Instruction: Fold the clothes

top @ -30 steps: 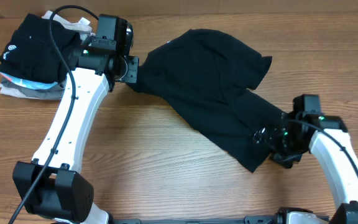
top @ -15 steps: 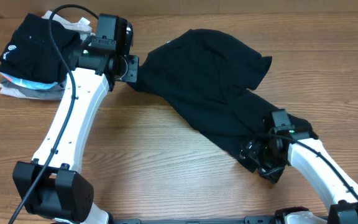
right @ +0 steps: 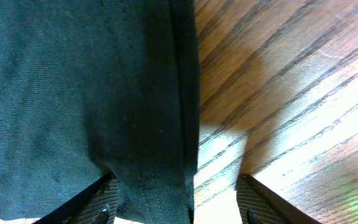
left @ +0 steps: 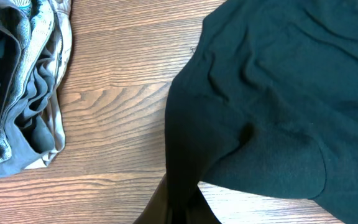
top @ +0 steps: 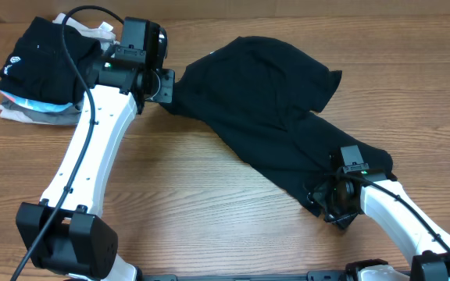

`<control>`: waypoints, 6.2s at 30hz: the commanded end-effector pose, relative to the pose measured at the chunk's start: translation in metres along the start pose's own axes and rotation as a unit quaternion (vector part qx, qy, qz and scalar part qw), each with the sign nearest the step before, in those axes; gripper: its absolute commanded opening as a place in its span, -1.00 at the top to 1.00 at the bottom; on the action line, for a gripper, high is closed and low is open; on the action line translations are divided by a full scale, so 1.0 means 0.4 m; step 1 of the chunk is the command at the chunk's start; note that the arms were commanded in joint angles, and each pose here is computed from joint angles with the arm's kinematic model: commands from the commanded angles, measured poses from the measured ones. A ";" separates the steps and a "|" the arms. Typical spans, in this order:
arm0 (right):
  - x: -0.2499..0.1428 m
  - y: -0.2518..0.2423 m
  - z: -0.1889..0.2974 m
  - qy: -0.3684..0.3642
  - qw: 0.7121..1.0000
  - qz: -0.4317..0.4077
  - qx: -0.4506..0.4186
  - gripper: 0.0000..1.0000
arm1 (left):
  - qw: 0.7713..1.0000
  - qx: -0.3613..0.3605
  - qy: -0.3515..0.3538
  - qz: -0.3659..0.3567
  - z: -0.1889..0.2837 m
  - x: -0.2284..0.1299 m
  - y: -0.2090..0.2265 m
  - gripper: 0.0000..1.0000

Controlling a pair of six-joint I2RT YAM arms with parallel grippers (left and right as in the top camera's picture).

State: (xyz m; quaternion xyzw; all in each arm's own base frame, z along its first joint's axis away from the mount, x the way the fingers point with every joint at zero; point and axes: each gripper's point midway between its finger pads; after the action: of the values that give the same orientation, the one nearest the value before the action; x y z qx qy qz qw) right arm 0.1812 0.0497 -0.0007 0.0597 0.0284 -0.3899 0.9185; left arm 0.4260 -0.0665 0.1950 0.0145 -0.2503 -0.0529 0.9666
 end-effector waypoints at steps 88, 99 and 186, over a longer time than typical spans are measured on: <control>0.619 0.418 1.331 -0.581 0.708 0.219 0.335 0.93 | 0.785 0.059 -0.599 0.146 0.797 0.626 0.231 0.92; 0.708 0.490 1.105 -0.489 0.784 0.221 0.312 0.93 | 0.852 0.070 -0.503 0.127 0.623 0.597 0.253 0.92; 0.617 0.464 1.338 -0.546 0.730 0.223 0.346 0.92 | 0.875 0.055 -0.473 0.091 0.729 0.550 0.270 0.91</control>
State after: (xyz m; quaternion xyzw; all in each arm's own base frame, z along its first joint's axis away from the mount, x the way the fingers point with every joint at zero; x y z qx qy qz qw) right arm 0.4750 -0.0543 0.5515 0.1695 -0.6564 -0.0891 0.7297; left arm 0.4930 -0.0036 0.5680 -0.0162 -0.6939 0.0358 0.7190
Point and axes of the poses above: each gripper's point midway between its finger pads, its own z axis back along the fingers, its own y axis along the line the jaws close on, x = y × z, and after that the axes turned 1 degree about -z, right-handed
